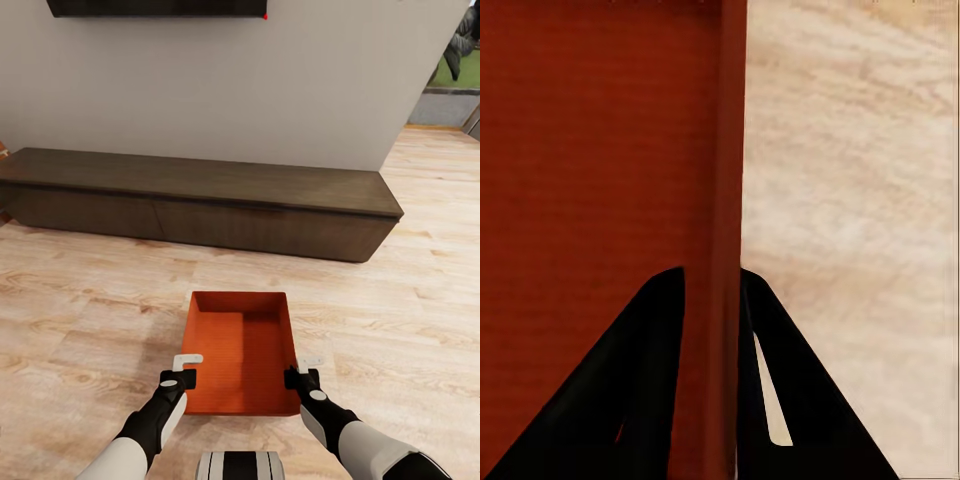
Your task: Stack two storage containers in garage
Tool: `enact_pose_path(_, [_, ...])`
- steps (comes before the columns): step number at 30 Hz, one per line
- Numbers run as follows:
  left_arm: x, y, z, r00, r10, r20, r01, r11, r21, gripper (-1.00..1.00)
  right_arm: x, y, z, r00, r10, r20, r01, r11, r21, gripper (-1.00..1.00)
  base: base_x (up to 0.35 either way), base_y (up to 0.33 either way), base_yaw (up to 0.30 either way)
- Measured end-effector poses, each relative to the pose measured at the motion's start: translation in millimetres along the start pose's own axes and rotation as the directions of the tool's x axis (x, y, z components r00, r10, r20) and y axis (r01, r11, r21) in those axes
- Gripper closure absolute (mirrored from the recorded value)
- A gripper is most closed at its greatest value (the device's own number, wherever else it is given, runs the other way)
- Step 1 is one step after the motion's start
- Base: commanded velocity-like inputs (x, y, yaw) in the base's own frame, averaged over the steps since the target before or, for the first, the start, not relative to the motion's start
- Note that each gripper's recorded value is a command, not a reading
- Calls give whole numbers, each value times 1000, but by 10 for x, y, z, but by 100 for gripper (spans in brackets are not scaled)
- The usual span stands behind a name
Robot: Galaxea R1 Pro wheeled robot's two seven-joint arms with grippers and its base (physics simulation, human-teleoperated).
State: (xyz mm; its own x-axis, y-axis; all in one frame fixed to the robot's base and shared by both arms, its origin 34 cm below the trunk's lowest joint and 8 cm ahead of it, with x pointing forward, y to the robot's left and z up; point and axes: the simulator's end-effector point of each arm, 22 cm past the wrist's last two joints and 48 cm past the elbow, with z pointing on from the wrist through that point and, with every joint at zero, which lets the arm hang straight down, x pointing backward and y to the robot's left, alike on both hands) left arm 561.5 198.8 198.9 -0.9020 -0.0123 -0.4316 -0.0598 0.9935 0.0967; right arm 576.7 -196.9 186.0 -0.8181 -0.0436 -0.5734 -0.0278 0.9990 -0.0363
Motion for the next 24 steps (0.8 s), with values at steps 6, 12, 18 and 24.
enact_pose_path(6, [-90,16,-104,1000,-2,-1,2,1000,0,100,-105,3,-91,1000,2,-1,-2,1000,-1,100,0,0,0])
enact_pose_path(12, [-190,35,-211,1000,-5,1,5,1000,-1,100,-219,6,-180,1000,-1,0,1,1000,-1,100,0,0,0])
enact_pose_path(18, [-285,46,-317,1000,-4,3,4,1000,-1,100,-325,-1,-269,1000,0,1,0,1000,-1,100,0,0,0])
enact_pose_path(24, [-369,57,-422,1000,-5,3,5,1000,-1,100,-425,-6,-359,1000,0,1,0,1000,-1,100,0,0,0])
